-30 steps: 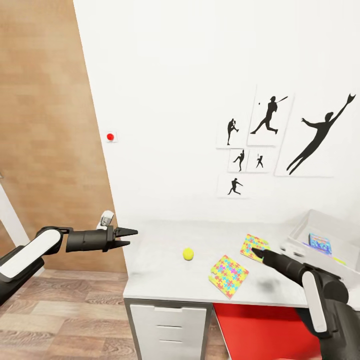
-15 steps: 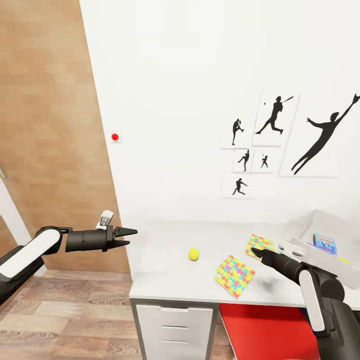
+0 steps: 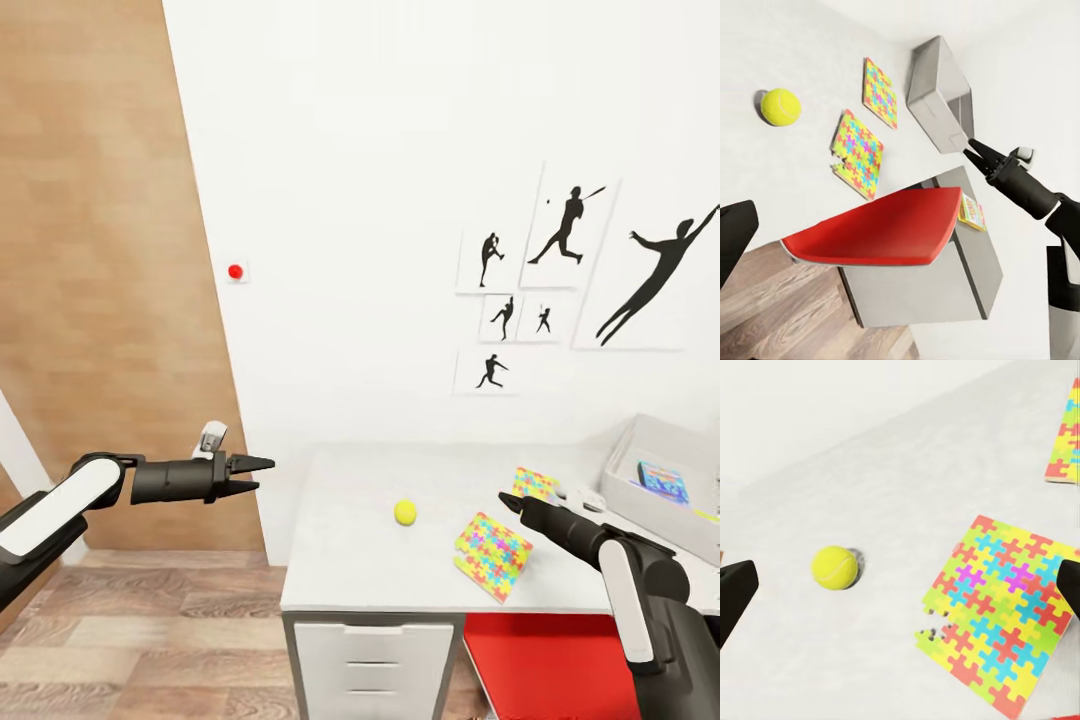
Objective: Put all the toys in the child's room - the three board games (two on the bed and one on the table), the two jigsaw puzzles on the table, and the tennis ball on the table - inside the toy box on the table in the child's room.
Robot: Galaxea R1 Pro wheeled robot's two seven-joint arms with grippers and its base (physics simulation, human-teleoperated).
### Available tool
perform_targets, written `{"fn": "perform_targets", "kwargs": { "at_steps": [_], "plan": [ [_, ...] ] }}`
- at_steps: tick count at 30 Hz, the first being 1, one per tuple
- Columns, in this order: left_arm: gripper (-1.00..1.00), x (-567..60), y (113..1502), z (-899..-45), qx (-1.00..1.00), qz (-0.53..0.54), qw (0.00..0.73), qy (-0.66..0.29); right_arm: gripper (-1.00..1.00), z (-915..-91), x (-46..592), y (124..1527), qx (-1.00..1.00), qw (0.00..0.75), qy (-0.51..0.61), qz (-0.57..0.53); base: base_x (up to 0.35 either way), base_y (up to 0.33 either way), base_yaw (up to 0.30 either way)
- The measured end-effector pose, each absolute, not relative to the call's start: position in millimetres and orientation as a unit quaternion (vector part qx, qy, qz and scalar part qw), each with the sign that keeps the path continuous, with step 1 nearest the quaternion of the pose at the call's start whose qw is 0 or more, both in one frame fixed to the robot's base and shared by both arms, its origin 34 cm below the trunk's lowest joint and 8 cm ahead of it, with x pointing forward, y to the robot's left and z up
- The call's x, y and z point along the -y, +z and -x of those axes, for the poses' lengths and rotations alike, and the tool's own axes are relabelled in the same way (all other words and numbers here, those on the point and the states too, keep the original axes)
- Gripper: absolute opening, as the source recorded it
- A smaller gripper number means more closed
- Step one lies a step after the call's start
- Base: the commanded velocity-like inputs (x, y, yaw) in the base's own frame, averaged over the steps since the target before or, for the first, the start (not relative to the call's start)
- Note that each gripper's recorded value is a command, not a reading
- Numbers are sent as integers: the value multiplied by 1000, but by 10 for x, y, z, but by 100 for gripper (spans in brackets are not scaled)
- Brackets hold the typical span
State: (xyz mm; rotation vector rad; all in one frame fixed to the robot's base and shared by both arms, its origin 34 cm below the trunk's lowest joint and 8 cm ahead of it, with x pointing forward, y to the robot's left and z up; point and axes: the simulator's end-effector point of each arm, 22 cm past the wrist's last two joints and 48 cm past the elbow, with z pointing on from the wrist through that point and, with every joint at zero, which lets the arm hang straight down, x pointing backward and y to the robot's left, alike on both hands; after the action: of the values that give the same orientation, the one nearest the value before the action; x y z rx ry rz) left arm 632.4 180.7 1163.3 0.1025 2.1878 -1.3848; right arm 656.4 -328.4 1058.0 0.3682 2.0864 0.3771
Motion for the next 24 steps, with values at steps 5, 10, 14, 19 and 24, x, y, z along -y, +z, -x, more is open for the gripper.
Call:
{"fn": "perform_targets", "kwargs": {
  "at_steps": [5,10,14,19,24],
  "plan": [
    [100,-1806,11576,-6323,-814,-35,267,-515,100,-6568,3294,10551,-854,473,153,-152,7,17,-104],
    [100,-1807,11529,-6332,-815,-33,263,-515,100,-6572,3292,10508,-856,470,153,-152,1,2,-21],
    [100,-1806,11494,-6342,-816,-31,261,-515,100,-6574,3289,10469,-858,466,153,-153,5,0,-69],
    [100,-1806,11455,-6352,-817,-29,258,-515,100,-6575,3294,10430,-859,464,152,-153,122,71,-111],
    [100,-1807,11432,-6358,-817,-28,256,-515,100,-6570,3302,10406,-860,463,151,-154,234,116,-52]
  ]
}}
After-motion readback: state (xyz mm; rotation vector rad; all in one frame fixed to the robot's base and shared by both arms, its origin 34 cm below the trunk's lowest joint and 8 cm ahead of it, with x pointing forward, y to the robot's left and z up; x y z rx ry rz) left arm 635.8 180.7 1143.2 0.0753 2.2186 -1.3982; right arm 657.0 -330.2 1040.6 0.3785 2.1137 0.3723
